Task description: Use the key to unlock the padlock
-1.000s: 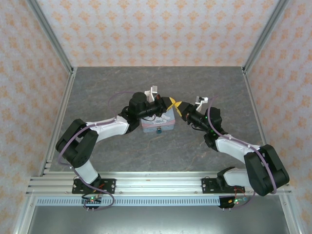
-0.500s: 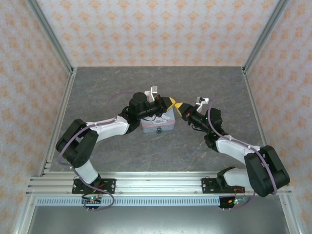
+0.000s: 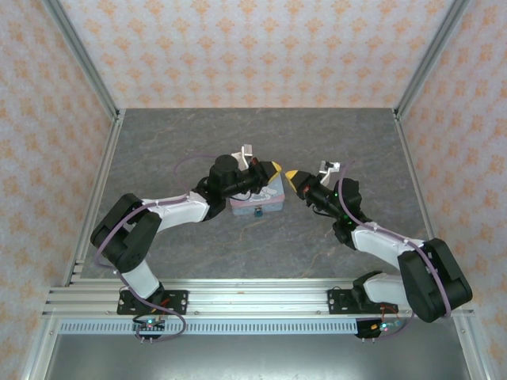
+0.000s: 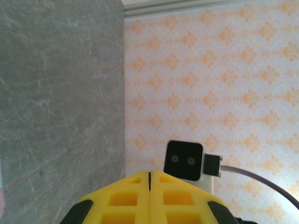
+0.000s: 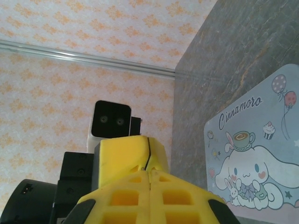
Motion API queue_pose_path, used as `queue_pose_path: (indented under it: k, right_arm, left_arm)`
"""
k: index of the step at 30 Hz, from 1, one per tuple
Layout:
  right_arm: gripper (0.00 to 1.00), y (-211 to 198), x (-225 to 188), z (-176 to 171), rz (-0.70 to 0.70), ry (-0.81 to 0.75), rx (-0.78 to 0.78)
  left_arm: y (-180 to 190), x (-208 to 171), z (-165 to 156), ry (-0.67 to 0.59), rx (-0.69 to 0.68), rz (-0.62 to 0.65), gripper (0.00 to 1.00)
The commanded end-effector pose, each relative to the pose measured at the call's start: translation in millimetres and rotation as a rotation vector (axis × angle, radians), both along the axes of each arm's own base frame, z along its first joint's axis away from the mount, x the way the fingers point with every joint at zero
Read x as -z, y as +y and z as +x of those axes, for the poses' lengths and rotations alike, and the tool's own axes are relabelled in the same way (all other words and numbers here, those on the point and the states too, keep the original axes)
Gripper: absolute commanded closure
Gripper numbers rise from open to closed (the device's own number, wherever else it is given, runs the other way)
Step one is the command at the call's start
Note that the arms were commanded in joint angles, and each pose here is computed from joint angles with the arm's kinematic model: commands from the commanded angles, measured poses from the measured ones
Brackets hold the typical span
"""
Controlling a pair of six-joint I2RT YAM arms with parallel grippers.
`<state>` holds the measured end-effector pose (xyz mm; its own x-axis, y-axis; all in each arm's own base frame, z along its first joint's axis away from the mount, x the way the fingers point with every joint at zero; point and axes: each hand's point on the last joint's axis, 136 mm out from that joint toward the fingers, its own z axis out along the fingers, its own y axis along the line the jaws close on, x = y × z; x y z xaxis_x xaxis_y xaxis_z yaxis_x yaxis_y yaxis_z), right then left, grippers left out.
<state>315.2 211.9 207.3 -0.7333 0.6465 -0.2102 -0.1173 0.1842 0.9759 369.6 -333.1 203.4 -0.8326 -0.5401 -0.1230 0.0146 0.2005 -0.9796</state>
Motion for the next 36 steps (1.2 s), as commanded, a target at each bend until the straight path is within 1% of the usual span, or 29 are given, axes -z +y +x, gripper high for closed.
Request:
queue_pose_path:
  k: [1,9,11,12,13,16,18,19,21,25,26,27,29,30,31,33,36]
  right_arm:
    - [1.0,-3.7,-11.4,-0.5,0.01,-0.044,0.014]
    - [1.0,-3.2,-10.6,-0.7,0.009,-0.043,0.01]
    - [1.0,-3.1,-9.6,-1.5,0.007,-0.041,0.008]
    - [1.0,-3.5,-9.1,-1.5,0.007,-0.039,0.009]
    - [1.0,-3.7,-7.4,-1.9,0.004,-0.032,0.011]
    - [1.0,-5.1,1.5,-2.6,-0.035,-0.003,0.014]
    - [1.0,-7.0,10.2,-2.9,-0.071,0.02,0.021]
    - [1.0,-7.9,14.3,-2.3,-0.088,0.03,0.026]
    - [1.0,-11.2,12.8,-3.7,-0.119,0.026,0.037]
    - [1.0,-14.5,18.1,-2.7,-0.197,0.054,0.046]
    - [1.0,-14.2,17.8,-1.8,-0.207,0.057,0.044]
    - [1.0,-13.8,18.4,-1.0,-0.216,0.067,0.042]
    - [1.0,-12.0,19.0,1.8,-0.221,0.08,0.037]
    - [1.0,-9.4,18.2,3.2,-0.219,0.083,0.024]
    - [1.0,-6.1,15.2,3.9,-0.214,0.079,0.009]
    - [1.0,1.5,21.7,7.9,-0.214,0.106,-0.026]
    - [1.0,6.5,29.4,13.3,-0.206,0.134,-0.031]
  left_arm:
    - [10.1,-28.1,4.8,-0.061,-0.056,-0.049,1.0]
    - [9.6,-31.2,4.2,-0.066,-0.05,-0.032,1.0]
    - [12.0,-32.2,2.1,-0.072,-0.053,-0.009,0.92]
    - [14.1,-32.2,0.2,-0.076,-0.054,0.008,0.86]
    - [16.5,-31.6,-2.5,-0.08,-0.054,0.029,0.79]
    - [25.9,-24.7,-14.7,-0.083,-0.045,0.118,0.5]
    - [32.9,-16.5,-26.8,-0.09,-0.028,0.213,0.38]
    - [36.0,-11.3,-33.6,-0.096,-0.016,0.27,0.35]
    - [44.3,4.4,-50.8,-0.106,0.017,0.418,0.3]
    - [57.8,31.5,-80.7,-0.125,0.074,0.623,0.25]
    - [61.4,39.1,-88.7,-0.133,0.087,0.678,0.22]
    - [66.5,48.0,-95.1,-0.133,0.089,0.738,0.18]
    - [78.2,64.5,-103.6,-0.13,0.07,0.84,0.16]
    - [83.4,73.1,-106.8,-0.13,0.056,0.867,0.15]
    - [86.8,78.1,-108.7,-0.133,0.039,0.877,0.15]
    - [94.1,88.2,-112.0,-0.143,0.003,0.879,0.15]
    - [101.2,101.4,-116.2,-0.136,0.006,0.907,0.16]
